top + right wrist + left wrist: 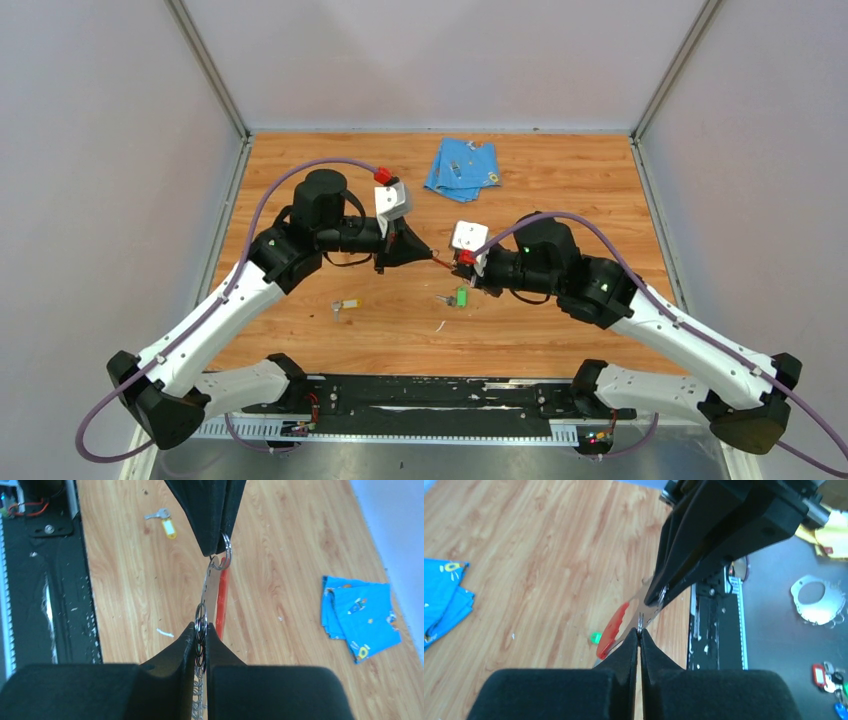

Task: Put the keys on the keyring
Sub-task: Adjust the keyring.

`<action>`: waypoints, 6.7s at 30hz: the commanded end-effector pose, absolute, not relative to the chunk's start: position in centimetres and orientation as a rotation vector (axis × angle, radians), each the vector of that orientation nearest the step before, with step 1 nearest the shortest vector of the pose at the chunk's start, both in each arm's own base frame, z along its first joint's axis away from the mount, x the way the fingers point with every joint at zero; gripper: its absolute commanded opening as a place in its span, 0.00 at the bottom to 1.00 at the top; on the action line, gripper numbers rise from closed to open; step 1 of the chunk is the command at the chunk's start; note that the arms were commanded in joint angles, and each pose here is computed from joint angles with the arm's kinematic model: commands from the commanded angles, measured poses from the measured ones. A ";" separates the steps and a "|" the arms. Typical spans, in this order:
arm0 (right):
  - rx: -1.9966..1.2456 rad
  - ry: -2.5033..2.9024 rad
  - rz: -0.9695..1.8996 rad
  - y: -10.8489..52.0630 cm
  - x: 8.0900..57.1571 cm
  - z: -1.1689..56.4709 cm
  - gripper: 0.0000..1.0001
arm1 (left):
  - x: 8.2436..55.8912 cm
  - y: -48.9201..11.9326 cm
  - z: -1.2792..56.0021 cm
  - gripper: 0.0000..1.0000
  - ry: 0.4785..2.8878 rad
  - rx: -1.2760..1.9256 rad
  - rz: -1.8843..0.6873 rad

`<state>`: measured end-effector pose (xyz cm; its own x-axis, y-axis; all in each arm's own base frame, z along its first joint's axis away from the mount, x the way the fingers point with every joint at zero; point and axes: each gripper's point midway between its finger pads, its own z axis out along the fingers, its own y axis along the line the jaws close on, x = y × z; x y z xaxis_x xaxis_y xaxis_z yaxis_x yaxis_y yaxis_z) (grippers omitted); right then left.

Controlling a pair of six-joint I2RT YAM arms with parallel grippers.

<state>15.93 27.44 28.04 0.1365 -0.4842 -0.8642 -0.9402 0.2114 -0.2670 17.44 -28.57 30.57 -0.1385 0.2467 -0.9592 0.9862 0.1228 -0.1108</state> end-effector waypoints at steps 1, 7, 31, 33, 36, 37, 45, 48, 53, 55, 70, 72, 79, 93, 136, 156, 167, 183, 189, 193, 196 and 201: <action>-1.249 1.432 0.560 27.8 17.0 30.4 0.00 | 18.4 -29.9 34.0 0.00 1.497 1.106 -1.154; -1.178 1.406 0.519 27.8 17.5 30.9 0.00 | 18.2 -30.2 33.9 0.00 1.528 1.061 -1.211; -1.217 1.171 0.768 28.3 12.9 34.9 0.33 | 12.3 -27.0 32.2 0.00 0.632 1.696 -0.789; -1.229 1.125 0.784 28.7 12.5 35.2 0.32 | 11.7 -26.9 32.3 0.00 0.539 1.712 -0.753; -1.257 1.040 0.822 28.9 11.4 35.7 0.31 | 11.4 -26.8 32.4 0.00 0.457 1.724 -0.698; -1.275 1.002 0.843 29.0 10.8 35.7 0.30 | 11.3 -26.7 32.5 0.00 0.438 1.725 -0.683; -1.317 0.882 0.901 29.6 9.3 35.7 0.28 | 10.4 -26.8 33.7 0.00 0.382 1.717 -0.714; -1.309 0.863 0.894 29.9 9.5 36.0 0.28 | 9.8 -26.8 34.2 0.00 0.361 1.714 -0.742; -1.326 0.840 0.911 30.4 9.3 35.9 0.28 | 9.7 -27.2 35.7 0.00 0.399 1.675 -0.803; -1.332 0.834 0.923 30.4 9.0 35.9 0.28 | 10.0 -27.5 36.7 0.00 0.439 1.618 -0.837; -1.176 0.864 0.828 29.5 11.3 37.2 0.30 | 9.9 -28.1 38.3 0.00 0.553 1.535 -0.990; -1.141 0.863 0.813 29.2 11.7 37.7 0.30 | 9.9 -28.1 38.3 0.00 0.554 1.537 -0.998; -1.094 0.826 0.853 29.1 11.2 38.9 0.30 | 9.9 -28.2 38.1 0.00 0.560 1.540 -1.007; -1.189 0.801 0.926 29.8 9.6 38.4 0.38 | 9.9 -28.3 38.2 0.00 0.582 1.535 -1.030; -1.292 1.125 0.823 29.5 11.9 35.9 0.01 | 12.8 -28.0 34.2 0.39 0.837 1.572 -0.913; -1.251 1.140 0.826 30.0 12.5 36.2 0.01 | 12.1 -28.3 33.2 0.30 0.964 1.557 -1.056; -1.260 1.156 0.885 30.7 12.0 35.9 0.00 | 13.0 -28.6 33.5 0.17 1.002 1.500 -1.051; -1.232 1.167 0.885 30.5 12.2 35.8 0.01 | 13.1 -27.4 30.9 0.21 1.074 1.553 -0.970; -1.234 1.172 0.900 30.7 12.1 35.7 0.01 | 13.7 -27.9 31.7 0.21 1.097 1.485 -0.988; -1.231 1.176 0.901 30.7 12.1 35.7 0.01 | 13.4 -28.2 32.4 0.19 1.102 1.463 -1.039; -1.228 1.184 0.898 30.7 12.3 35.6 0.00 | 12.8 -28.1 32.4 0.19 1.107 1.470 -1.072; -1.228 1.197 0.900 31.0 12.4 35.4 0.01 | 12.5 -28.0 32.1 0.18 1.124 1.472 -1.096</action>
<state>12.32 30.65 34.16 0.1848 -0.1380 -0.9730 -0.9674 0.1488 -0.2049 13.27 -27.96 31.92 0.2009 0.1433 -0.9691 0.9771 -0.1009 0.1876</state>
